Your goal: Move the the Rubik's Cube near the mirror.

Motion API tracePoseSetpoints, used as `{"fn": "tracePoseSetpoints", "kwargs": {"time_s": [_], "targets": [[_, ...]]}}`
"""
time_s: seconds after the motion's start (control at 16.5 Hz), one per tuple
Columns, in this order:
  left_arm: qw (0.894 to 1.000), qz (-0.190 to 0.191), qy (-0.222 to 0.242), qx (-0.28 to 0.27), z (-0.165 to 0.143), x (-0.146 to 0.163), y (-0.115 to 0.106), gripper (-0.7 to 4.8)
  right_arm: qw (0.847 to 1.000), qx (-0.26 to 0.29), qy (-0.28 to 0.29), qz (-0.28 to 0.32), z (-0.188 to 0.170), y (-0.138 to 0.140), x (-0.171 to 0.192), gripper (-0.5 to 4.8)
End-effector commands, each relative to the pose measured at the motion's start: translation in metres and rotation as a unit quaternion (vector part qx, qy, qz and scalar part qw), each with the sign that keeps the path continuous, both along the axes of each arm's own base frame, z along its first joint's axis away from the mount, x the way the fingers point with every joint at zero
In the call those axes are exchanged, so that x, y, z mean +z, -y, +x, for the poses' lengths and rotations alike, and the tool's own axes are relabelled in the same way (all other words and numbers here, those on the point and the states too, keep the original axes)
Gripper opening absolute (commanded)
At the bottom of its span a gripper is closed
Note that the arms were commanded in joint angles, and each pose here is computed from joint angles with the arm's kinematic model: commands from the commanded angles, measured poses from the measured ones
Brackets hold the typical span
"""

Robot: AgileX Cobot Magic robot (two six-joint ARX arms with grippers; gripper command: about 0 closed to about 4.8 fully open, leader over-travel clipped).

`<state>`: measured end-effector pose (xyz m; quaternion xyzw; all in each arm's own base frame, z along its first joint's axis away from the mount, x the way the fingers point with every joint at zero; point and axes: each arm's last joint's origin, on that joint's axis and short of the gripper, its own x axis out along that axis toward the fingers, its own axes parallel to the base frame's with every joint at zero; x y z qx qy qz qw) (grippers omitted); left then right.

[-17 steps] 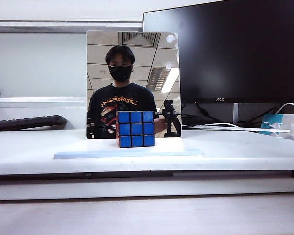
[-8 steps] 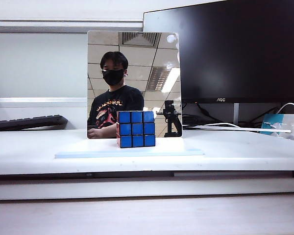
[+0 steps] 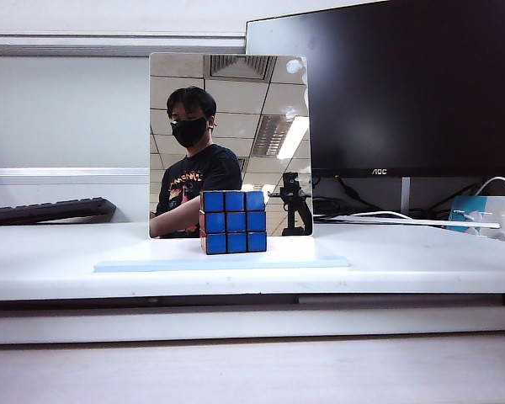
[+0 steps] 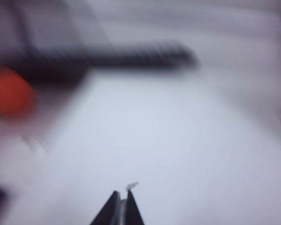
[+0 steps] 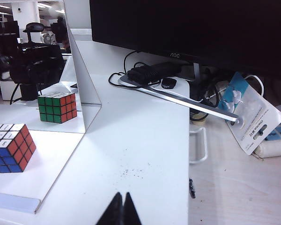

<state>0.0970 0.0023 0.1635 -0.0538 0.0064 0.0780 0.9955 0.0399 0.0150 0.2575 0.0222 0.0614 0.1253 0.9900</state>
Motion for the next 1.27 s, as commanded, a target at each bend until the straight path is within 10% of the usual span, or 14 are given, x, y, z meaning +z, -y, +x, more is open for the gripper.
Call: {"fn": "tracePoseSetpoints", "kwargs": {"time_s": [0.06, 1.27], "targets": [[0.998, 0.003, 0.059, 0.009, -0.0006, 0.0119, -0.0030, 0.22, 1.000, 0.000, 0.006, 0.007, -0.0002, 0.0001, 0.0020, -0.01], [0.997, 0.048, 0.035, -0.043, 0.0001, 0.0081, 0.0002, 0.22, 1.000, -0.024, 0.004, 0.008, 0.0009, 0.0018, 0.0010, -0.01]]}}
